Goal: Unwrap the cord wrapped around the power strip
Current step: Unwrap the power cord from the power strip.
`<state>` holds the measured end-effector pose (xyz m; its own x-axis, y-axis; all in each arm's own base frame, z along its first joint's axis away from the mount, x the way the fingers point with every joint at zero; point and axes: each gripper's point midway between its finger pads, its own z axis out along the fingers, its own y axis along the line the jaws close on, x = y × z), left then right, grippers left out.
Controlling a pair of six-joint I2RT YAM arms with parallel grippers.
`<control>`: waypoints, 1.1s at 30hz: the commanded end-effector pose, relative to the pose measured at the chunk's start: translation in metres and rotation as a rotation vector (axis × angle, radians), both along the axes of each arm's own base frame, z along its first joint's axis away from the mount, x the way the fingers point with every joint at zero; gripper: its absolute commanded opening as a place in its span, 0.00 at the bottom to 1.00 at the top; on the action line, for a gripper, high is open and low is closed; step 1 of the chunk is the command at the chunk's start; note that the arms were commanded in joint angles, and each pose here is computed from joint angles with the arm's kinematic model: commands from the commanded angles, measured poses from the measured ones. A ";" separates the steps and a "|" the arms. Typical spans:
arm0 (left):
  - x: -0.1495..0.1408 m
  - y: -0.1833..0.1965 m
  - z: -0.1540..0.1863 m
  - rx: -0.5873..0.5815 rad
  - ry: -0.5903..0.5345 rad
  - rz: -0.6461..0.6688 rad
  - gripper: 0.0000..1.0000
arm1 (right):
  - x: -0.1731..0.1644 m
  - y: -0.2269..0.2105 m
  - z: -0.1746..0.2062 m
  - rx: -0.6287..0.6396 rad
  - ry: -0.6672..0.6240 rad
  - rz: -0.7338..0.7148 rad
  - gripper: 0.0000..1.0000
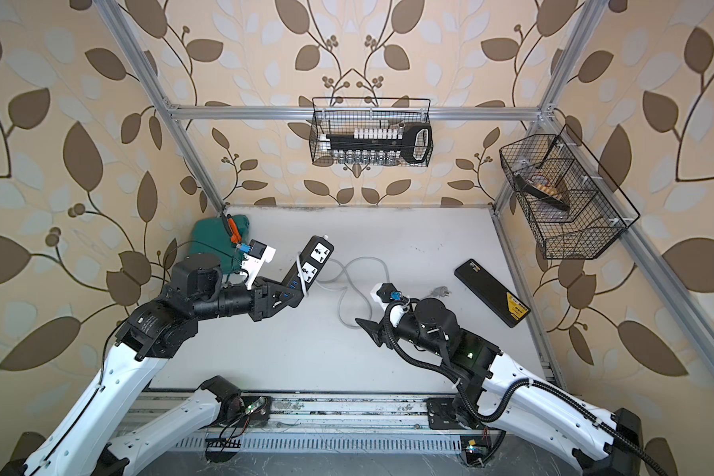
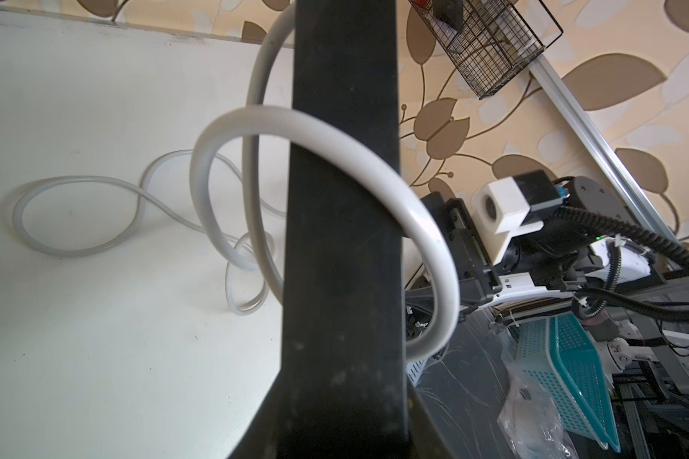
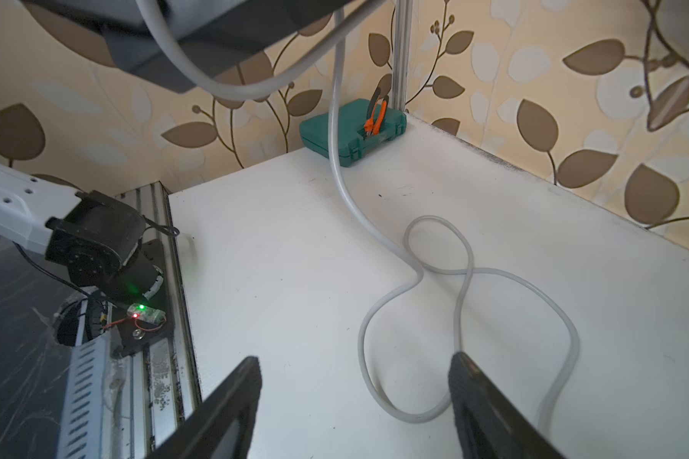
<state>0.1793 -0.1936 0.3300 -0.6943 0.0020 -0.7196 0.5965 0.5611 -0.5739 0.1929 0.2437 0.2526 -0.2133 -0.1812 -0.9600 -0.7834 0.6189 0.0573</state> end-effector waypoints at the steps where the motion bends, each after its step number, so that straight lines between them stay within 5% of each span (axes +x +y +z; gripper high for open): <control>1: -0.001 -0.008 0.021 -0.051 -0.106 -0.069 0.00 | 0.007 -0.005 0.001 -0.039 0.004 -0.042 0.77; 15: -0.014 -0.013 0.029 -0.066 -0.082 -0.149 0.00 | 0.036 0.072 0.013 0.016 -0.210 0.304 0.77; 20: -0.020 -0.015 0.037 -0.088 -0.086 -0.184 0.00 | 0.066 0.092 0.005 -0.006 -0.250 0.268 0.73; 23: -0.024 -0.015 0.040 -0.095 -0.089 -0.195 0.00 | 0.081 0.105 -0.003 -0.019 -0.248 0.264 0.62; 33: -0.040 -0.012 0.038 -0.103 -0.077 -0.223 0.00 | 0.094 0.111 -0.008 0.052 -0.235 0.245 0.05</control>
